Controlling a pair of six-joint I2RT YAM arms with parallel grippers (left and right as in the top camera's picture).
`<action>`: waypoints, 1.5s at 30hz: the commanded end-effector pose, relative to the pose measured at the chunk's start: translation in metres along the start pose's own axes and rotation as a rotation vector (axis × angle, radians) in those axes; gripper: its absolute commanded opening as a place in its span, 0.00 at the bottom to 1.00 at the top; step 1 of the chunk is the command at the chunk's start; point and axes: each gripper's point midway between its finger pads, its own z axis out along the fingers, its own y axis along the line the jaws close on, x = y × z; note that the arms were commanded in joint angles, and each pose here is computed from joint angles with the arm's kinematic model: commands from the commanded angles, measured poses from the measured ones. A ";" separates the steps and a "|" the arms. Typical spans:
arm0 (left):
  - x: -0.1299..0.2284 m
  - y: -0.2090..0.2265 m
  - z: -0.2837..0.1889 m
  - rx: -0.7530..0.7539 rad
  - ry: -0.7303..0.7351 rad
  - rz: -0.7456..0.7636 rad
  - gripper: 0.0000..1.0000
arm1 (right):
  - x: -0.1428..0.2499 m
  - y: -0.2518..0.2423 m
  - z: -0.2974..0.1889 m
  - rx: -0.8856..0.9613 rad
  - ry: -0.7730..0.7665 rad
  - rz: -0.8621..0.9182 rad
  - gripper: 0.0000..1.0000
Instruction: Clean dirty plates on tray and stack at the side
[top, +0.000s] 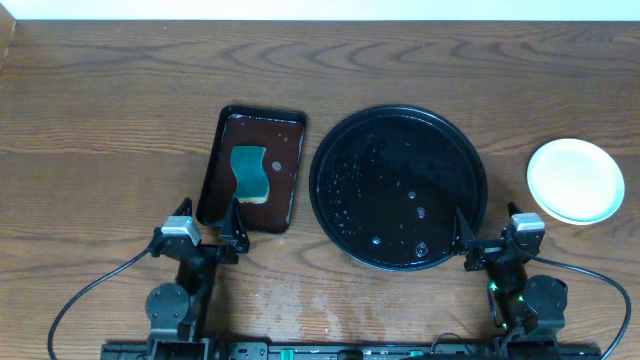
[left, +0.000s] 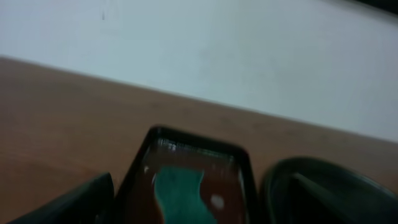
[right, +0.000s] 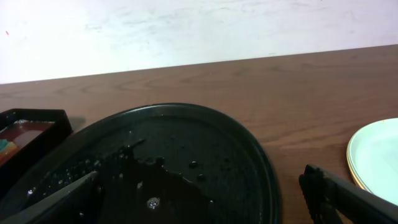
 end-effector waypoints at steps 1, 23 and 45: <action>0.013 0.004 -0.001 -0.014 0.052 0.009 0.89 | 0.002 0.000 0.000 0.002 0.004 -0.012 0.99; 0.029 0.009 -0.001 -0.035 0.117 0.004 0.89 | -0.020 -0.021 -0.008 0.131 -0.097 -0.104 0.99; 0.029 0.009 -0.001 -0.035 0.117 0.004 0.89 | -0.021 -0.024 -0.008 0.148 -0.097 -0.103 0.99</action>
